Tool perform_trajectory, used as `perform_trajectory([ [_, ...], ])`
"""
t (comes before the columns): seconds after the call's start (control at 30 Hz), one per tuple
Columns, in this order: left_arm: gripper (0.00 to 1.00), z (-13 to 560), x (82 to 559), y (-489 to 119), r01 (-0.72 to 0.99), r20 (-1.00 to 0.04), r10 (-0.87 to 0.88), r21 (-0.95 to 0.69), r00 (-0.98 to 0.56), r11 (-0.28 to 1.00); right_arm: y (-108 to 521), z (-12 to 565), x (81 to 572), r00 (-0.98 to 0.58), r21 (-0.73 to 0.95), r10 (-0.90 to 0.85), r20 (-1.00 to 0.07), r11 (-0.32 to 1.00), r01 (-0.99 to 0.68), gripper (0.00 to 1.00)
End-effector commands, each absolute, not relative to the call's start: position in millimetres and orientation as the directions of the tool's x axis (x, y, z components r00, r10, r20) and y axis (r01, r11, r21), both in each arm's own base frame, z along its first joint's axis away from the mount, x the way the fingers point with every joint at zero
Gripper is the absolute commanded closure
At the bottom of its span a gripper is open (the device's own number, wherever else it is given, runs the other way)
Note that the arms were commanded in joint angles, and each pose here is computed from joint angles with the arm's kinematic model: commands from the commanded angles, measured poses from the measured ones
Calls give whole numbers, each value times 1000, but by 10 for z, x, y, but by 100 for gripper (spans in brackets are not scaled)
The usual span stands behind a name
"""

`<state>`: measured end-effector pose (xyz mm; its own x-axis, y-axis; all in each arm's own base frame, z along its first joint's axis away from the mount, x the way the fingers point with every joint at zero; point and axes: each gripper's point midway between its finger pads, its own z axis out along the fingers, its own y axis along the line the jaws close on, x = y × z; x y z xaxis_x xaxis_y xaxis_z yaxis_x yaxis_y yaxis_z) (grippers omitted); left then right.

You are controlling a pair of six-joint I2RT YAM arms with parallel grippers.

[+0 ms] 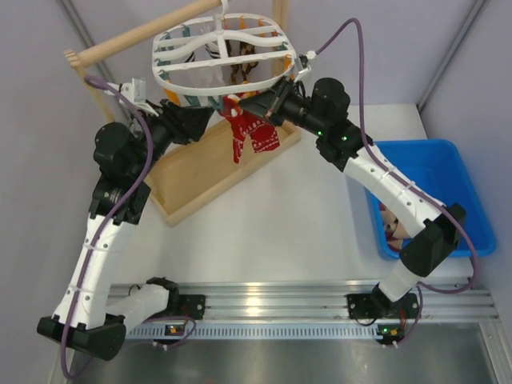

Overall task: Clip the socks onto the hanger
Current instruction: Clamp the sock onto the hanger.

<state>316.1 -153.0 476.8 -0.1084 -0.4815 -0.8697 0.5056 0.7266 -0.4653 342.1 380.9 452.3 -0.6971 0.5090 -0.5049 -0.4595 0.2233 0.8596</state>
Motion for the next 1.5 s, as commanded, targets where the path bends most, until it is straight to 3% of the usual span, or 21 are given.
perform_trajectory([
  [0.0,36,5077,2955,-1498,573,-861,-508,-435,-37,695,3660,4982,3493,-607,811,577,-546,181,-557,100],
  [0.37,43,5093,2937,-1163,474,-875,-485,-421,15,773,3500,5052,3633,-562,789,595,-575,222,-573,100],
  [0.73,50,5175,3071,-1355,556,-847,-531,-453,-24,697,3500,4981,3602,-571,788,579,-582,230,-571,100],
  [1.07,60,5195,3239,-1336,530,-819,-574,-497,-24,687,3508,4862,3564,-592,795,559,-581,233,-560,100],
  [1.3,62,5206,3289,-1390,542,-810,-584,-511,-45,667,3517,4766,3554,-605,798,542,-583,240,-553,100],
  [1.43,71,5189,3297,-1419,546,-815,-578,-507,-50,667,3524,4736,3525,-609,793,531,-589,237,-561,100],
  [1.47,77,5176,3306,-1420,545,-816,-576,-506,-51,669,3534,4740,3499,-612,789,523,-594,231,-569,100],
])
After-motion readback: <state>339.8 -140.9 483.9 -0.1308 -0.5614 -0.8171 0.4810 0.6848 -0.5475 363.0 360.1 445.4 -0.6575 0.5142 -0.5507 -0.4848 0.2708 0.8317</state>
